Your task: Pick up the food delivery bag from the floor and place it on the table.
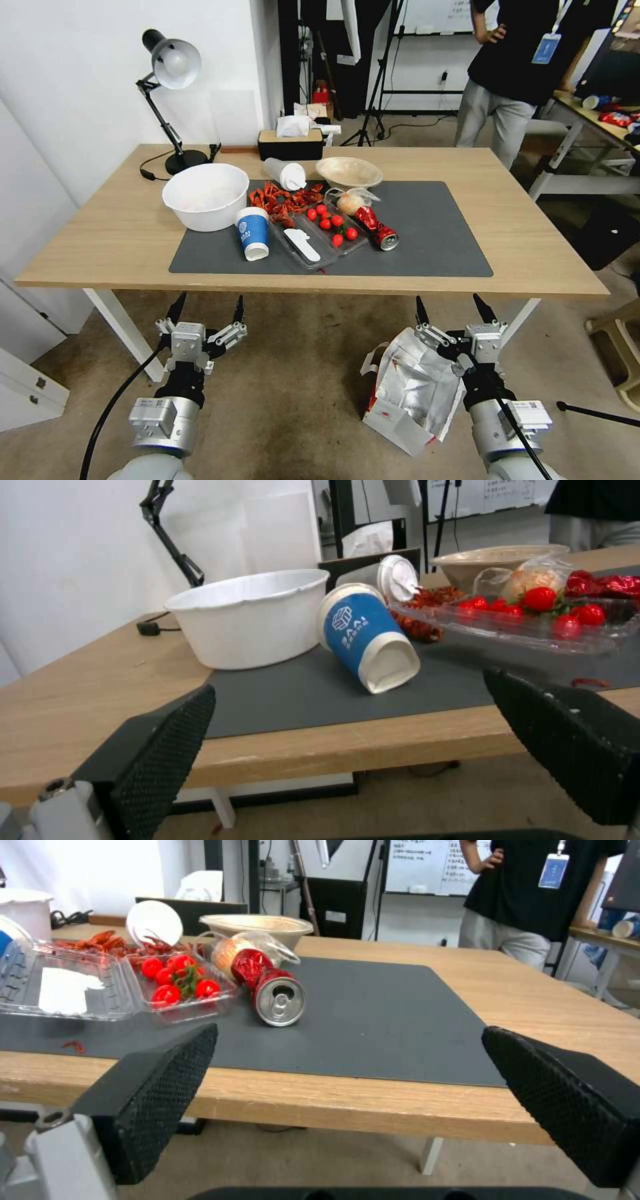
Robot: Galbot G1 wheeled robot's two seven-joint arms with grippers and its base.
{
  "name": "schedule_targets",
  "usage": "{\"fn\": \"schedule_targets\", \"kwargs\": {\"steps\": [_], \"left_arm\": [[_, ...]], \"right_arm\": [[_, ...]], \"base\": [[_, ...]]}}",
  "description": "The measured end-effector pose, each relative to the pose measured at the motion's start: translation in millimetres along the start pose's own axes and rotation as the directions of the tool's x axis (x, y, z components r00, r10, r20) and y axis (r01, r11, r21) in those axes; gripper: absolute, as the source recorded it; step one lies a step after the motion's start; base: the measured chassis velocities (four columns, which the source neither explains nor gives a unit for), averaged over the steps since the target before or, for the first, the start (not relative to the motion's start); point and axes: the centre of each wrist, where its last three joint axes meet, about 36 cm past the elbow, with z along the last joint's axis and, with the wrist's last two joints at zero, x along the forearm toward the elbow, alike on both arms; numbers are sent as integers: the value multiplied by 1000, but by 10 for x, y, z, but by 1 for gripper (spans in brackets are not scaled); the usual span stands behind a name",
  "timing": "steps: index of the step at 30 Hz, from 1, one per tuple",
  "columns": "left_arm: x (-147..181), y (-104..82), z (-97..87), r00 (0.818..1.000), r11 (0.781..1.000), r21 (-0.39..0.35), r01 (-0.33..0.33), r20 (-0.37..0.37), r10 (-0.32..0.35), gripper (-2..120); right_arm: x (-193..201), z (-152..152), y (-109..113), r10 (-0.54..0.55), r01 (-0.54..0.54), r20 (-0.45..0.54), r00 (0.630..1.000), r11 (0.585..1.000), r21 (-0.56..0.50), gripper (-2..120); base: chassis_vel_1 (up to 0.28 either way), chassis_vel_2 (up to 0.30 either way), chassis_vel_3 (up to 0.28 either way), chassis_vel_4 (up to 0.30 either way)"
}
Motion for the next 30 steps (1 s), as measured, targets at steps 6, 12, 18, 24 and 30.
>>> {"fn": "schedule_targets", "kwargs": {"steps": [6,12,18,24,30], "left_arm": [[0,0,0,1000,1000,0,0,0,0,100],[0,0,0,1000,1000,0,0,0,0,100],[0,0,0,1000,1000,0,0,0,0,100],[-9,17,0,1000,1000,15,-1,1,1,100],[-60,94,8,1000,996,85,-3,-17,4,100]], "right_arm": [[0,0,0,0,0,0,1000,1000,0,100],[0,0,0,0,0,0,1000,1000,0,100],[0,0,0,0,0,0,1000,1000,0,100],[100,-41,25,-9,9,-16,1000,1000,-16,100],[480,-260,106,-62,55,-75,995,994,-93,100]], "base": [[0,0,0,0],[0,0,0,0],[0,0,0,0],[0,0,0,0],[0,0,0,0]]}}
